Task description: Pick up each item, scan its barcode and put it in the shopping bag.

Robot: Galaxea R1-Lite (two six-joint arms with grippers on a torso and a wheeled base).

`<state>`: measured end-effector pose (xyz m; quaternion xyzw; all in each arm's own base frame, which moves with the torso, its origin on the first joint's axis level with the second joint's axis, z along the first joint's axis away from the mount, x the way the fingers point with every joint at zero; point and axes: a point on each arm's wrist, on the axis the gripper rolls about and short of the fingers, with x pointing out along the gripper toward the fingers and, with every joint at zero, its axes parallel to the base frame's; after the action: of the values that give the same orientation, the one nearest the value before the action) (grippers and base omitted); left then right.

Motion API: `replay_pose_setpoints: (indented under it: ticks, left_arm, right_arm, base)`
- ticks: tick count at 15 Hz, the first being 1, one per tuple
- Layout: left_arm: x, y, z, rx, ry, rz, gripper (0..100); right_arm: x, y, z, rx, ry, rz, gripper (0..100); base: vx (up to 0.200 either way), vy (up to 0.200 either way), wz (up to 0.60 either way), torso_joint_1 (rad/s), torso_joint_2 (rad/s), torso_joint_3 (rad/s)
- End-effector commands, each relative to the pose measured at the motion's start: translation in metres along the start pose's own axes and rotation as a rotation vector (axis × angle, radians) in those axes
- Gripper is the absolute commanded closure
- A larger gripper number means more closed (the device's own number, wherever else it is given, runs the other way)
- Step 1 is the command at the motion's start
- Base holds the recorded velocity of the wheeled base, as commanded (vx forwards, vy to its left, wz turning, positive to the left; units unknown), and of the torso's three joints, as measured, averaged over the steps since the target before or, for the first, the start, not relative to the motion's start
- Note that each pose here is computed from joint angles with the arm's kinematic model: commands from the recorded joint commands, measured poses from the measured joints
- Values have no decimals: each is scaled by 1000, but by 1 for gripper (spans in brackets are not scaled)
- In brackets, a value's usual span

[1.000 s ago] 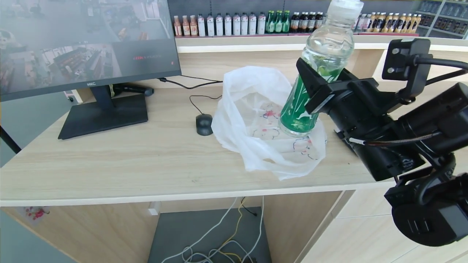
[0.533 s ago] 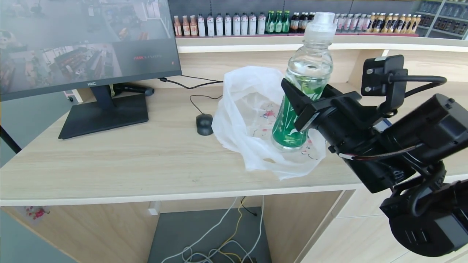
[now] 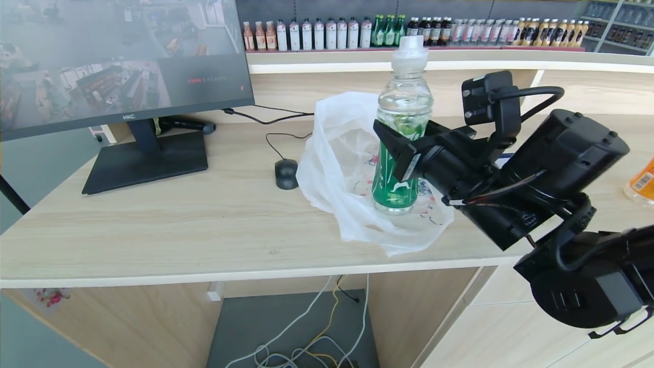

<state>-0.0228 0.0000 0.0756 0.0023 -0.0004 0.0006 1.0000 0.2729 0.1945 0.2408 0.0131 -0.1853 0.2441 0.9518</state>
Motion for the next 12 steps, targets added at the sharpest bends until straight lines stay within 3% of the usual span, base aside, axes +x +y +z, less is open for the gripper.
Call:
replay_pose_setpoints:
  ticks: [1,5,12]
  left_arm:
    - [0,0,0,0,-1,0,0]
    - [0,0,0,0,-1,0,0]
    - [0,0,0,0,-1,0,0]
  right_arm:
    - [15,-5,-1,-5,-14,-20,100]
    - [35,-11,-5,-1,-2,-29,100]
    - [82,-41,-21,-6,-36,-53,100]
  base:
    - [0,0,0,0,0,0]
    - [0,0,0,0,0,0]
    - [0,0,0,0,0,0]
